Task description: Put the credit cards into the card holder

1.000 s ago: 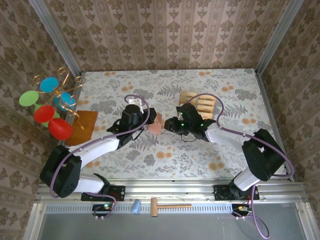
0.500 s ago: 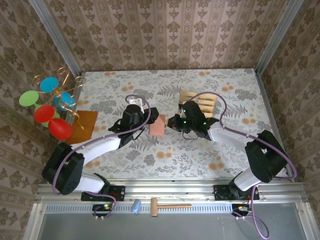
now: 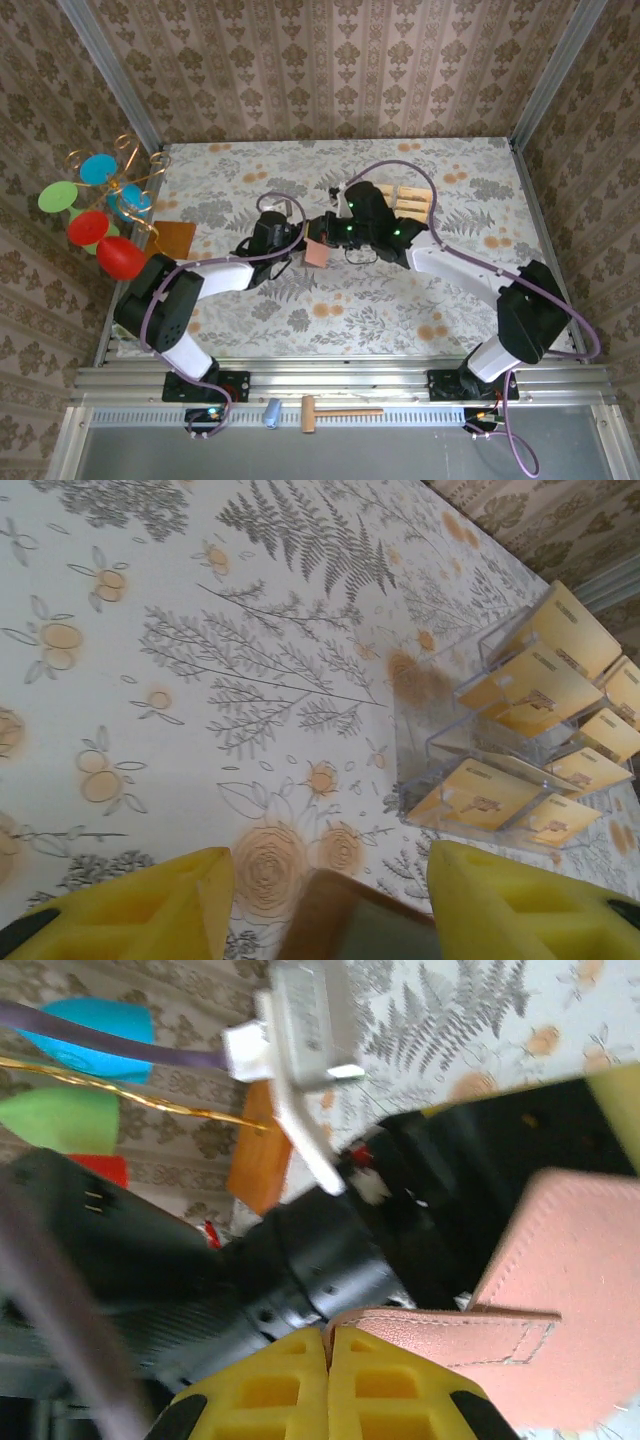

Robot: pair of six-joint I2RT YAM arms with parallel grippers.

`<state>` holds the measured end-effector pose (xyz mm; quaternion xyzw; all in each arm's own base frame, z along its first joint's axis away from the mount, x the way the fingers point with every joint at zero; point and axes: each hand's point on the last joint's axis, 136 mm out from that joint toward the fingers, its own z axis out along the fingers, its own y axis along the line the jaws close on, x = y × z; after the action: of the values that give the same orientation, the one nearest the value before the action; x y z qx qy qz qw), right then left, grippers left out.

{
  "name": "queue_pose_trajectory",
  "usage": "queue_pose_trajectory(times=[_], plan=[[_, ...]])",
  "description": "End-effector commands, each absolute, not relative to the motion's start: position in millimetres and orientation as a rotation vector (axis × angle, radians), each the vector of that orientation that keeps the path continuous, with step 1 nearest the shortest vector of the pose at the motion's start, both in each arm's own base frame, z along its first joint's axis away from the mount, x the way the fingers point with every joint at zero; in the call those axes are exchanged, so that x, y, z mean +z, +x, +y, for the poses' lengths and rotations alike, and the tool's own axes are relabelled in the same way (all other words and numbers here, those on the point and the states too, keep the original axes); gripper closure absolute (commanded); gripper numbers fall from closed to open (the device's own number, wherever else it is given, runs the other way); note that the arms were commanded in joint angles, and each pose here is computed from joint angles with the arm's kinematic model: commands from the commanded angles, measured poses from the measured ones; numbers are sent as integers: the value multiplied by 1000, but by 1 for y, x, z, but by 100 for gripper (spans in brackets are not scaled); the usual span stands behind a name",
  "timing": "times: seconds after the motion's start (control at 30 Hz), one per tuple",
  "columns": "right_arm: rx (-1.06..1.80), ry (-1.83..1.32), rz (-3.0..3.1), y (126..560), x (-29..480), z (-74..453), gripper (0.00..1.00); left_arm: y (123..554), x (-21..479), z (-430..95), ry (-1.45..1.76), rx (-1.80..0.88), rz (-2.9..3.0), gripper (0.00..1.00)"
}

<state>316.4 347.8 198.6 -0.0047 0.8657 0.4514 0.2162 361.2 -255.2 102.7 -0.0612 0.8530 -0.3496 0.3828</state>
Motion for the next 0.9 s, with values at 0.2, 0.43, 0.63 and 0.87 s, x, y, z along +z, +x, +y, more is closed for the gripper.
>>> queue_pose_trajectory(times=[0.2,0.43,0.63,0.87], plan=[[1259,-65,2479,305,152,342,100,339,89,-214,-207,-853,2199,44],[1302,-115,2498,308,142,330,100,319,90,-196,-179,-790,2233,42],[1309,-104,2518,309,130,319,100,308,84,-195,-112,-730,2296,42],[1287,-54,2535,309,113,302,100,302,64,-202,3,-584,2405,42]])
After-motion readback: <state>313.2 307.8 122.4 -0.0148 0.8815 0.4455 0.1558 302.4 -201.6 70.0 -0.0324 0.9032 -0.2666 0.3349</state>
